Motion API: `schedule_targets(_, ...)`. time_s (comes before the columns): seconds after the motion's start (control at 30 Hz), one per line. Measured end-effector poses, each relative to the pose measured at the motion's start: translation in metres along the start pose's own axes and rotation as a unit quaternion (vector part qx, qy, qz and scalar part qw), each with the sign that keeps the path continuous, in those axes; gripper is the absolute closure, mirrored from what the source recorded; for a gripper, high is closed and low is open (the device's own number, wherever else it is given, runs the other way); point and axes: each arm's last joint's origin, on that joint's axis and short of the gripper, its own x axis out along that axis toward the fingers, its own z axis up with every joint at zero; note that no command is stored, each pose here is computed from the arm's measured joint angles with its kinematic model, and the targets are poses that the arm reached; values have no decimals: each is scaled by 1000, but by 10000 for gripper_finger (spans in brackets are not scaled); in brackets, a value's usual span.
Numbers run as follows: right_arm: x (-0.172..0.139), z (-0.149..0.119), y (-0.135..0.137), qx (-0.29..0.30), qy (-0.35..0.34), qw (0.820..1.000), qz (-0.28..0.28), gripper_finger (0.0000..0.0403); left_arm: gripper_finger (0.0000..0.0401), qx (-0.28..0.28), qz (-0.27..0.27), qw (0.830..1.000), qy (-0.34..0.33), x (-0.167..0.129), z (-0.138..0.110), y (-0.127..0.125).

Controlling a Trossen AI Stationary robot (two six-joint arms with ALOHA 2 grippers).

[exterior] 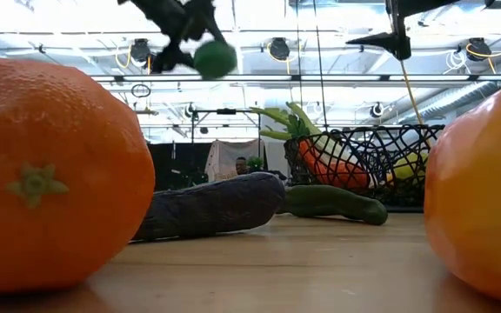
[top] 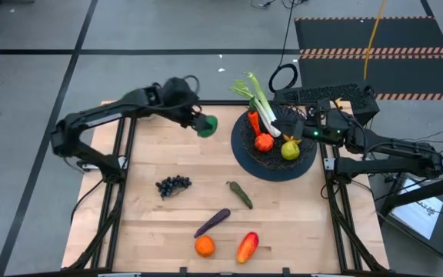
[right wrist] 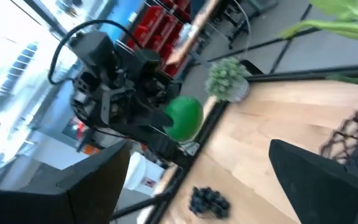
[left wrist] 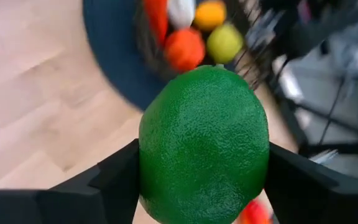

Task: Build produce basket
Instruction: Put the green lime into the black woven basket

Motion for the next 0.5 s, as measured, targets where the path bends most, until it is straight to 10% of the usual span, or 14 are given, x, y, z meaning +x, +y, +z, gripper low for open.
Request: schedule_targets(0.5,-1,-5,8,-26,89,992,87,26,117,-205,-115,970,-59,-52,-26,-47)
